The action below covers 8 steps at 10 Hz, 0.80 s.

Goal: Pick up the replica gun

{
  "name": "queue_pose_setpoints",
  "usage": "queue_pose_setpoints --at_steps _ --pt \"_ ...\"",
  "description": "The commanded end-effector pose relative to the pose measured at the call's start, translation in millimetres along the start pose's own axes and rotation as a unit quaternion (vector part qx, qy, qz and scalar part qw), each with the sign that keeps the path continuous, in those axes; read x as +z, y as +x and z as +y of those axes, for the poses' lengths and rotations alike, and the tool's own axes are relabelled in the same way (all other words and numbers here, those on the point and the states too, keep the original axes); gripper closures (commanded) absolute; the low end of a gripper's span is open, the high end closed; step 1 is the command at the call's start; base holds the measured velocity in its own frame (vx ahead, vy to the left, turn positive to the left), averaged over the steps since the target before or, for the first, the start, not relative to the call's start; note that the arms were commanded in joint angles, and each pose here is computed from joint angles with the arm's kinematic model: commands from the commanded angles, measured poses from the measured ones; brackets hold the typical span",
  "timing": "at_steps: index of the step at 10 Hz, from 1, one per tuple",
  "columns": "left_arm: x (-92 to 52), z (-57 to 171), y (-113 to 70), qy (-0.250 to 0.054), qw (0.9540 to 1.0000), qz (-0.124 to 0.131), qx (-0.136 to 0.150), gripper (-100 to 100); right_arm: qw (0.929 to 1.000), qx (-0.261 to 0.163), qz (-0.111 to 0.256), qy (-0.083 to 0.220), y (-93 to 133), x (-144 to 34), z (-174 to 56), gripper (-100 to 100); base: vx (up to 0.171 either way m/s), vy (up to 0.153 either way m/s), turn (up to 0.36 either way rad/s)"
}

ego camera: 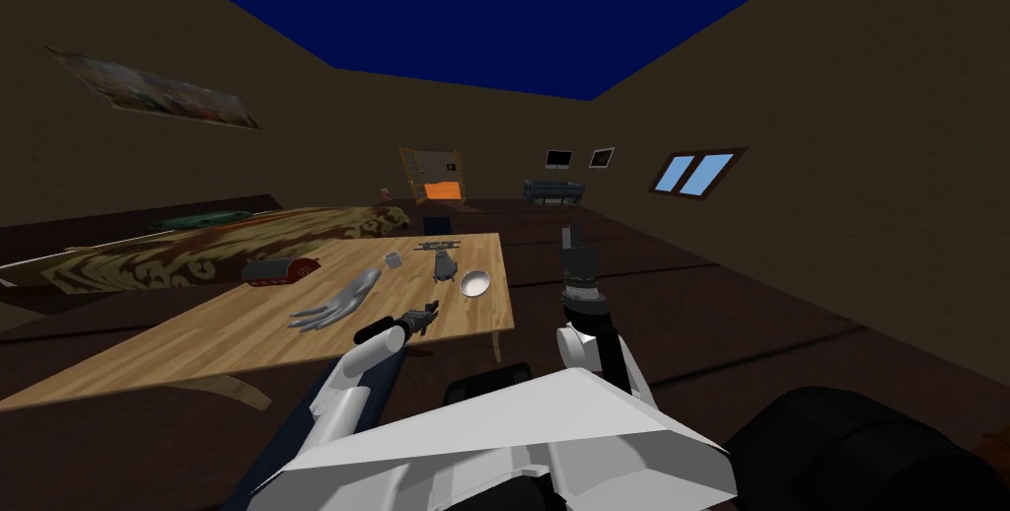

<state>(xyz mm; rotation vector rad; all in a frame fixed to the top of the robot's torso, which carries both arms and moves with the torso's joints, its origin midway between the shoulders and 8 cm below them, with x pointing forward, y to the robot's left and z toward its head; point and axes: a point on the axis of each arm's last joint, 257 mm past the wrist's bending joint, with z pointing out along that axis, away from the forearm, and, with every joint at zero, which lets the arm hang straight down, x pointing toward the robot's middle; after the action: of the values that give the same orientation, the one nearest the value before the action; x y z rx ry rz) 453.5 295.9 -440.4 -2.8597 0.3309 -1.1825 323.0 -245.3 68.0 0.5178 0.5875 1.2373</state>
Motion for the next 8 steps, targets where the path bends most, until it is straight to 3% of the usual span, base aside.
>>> queue_pose_setpoints --at_steps 1,3,4,5,6,8 --pt "5.3 11 -18.4 -0.016 0.9992 -0.025 -0.025 -100 1.0000 0.000 0.000 0.000 0 0.0 0 0 0.039 0.075 -0.064" --pt "7.6 19 -30.1 -0.026 0.9979 -0.042 -0.043 -100 1.0000 0.000 0.000 0.000 0 0.0 0 0 0.029 0.055 -0.031" --pt "5.2 15 -26.0 -0.023 0.9984 -0.036 -0.037 -100 1.0000 0.000 0.000 0.000 0 0.0 0 0 0.010 0.019 -0.006" --pt "5.4 16 -26.9 -0.023 0.9983 -0.038 -0.039 0 1.0000 0.000 0.000 0.000 0 0.0 0 0 0.000 0.000 0.000" --pt "10.6 22 -33.4 -0.024 0.9983 -0.037 -0.038 -100 1.0000 0.000 0.000 0.000 0 0.0 0 0 0.051 0.019 0.011" --pt "14.6 27 -38.7 -0.024 0.9983 -0.037 -0.037 -100 1.0000 0.000 0.000 0.000 0 0.0 0 0 0.064 0.019 0.007"
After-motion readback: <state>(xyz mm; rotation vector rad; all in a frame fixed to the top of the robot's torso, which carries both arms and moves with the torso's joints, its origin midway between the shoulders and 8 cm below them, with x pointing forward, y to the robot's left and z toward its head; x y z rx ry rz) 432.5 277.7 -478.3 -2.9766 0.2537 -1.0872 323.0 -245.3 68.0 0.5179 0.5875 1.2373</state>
